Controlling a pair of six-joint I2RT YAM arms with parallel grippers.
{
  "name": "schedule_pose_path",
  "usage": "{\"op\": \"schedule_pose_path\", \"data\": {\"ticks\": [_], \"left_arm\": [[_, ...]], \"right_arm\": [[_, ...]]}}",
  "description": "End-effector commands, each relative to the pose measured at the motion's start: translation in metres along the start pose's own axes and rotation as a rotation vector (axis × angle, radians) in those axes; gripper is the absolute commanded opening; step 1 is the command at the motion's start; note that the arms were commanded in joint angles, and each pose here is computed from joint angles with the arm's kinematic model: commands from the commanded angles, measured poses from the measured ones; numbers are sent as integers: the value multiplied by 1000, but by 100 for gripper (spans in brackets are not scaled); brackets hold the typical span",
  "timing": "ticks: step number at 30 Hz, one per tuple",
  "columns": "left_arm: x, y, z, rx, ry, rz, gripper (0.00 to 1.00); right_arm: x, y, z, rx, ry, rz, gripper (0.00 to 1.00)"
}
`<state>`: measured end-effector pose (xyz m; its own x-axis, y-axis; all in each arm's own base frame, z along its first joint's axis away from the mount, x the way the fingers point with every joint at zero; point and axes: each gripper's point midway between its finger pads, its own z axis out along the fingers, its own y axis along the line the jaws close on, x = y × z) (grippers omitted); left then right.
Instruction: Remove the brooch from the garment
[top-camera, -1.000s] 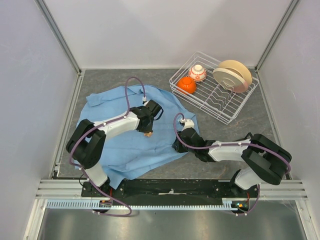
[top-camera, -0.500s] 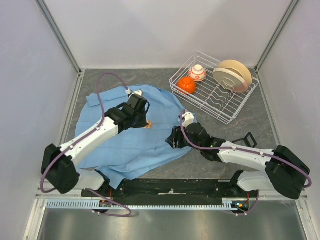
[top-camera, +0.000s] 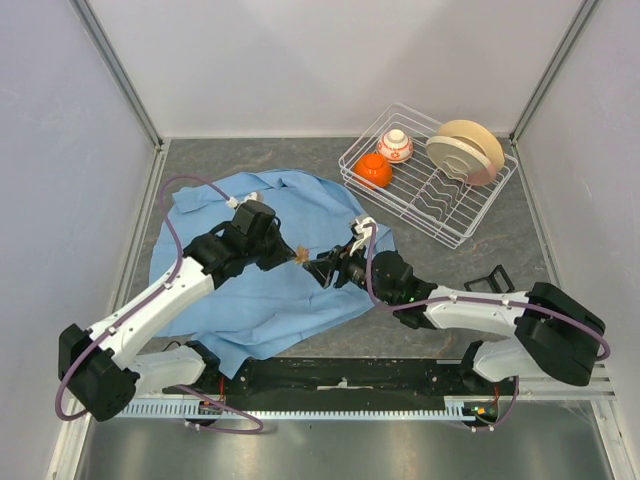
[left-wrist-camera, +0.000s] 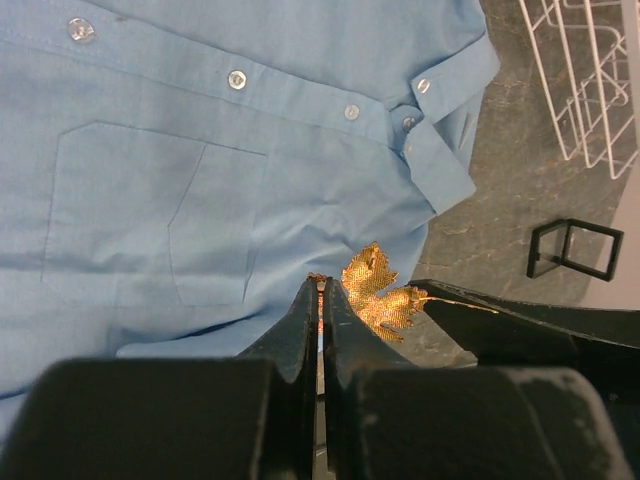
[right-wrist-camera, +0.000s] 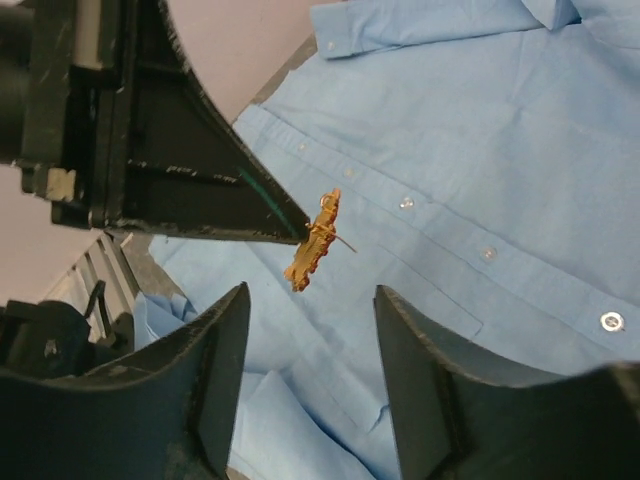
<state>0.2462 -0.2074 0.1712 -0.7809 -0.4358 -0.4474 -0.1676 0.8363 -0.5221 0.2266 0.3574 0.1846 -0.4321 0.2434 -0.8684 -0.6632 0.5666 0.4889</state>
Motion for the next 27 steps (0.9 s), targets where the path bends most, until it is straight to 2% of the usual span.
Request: {"op": "schedule_pose_path", "data": {"ticks": [1, 6, 14, 16, 18, 20, 22, 23, 25, 26, 27], "left_arm": [[-7, -12, -10, 62, -36, -106, 2], [-3, -13, -12, 96, -21, -135, 2], [3, -19, -14, 152, -7, -168, 2], [6, -18, -14, 160, 4, -167, 2], [8, -22, -15, 185, 17, -144, 2], [5, -23, -17, 217, 10, -98, 2], [7, -26, -21, 281, 36, -39, 12], [8, -25, -24, 316, 29, -22, 29], [8, -23, -30, 366, 34, 24, 41], [11, -16, -28, 369, 40, 37, 53], [11, -22, -37, 431, 29, 85, 56]], "right_arm": [[-28, 9, 12, -16, -119, 20, 55], [-27, 14, 20, -32, -113, 50, 44], [-27, 7, 25, 4, -119, 49, 36], [-27, 10, 27, -5, -111, 39, 13], [-24, 7, 25, 6, -93, 33, 0], [-20, 5, 18, 11, -71, 6, 0], [-17, 0, 6, 13, -31, -44, 0], [-13, -2, 1, 5, -9, -63, 0], [-19, -10, -12, -4, 13, -92, 0], [-17, -7, -18, -48, 45, -108, 0], [-22, -16, -22, -44, 54, -113, 0]]}}
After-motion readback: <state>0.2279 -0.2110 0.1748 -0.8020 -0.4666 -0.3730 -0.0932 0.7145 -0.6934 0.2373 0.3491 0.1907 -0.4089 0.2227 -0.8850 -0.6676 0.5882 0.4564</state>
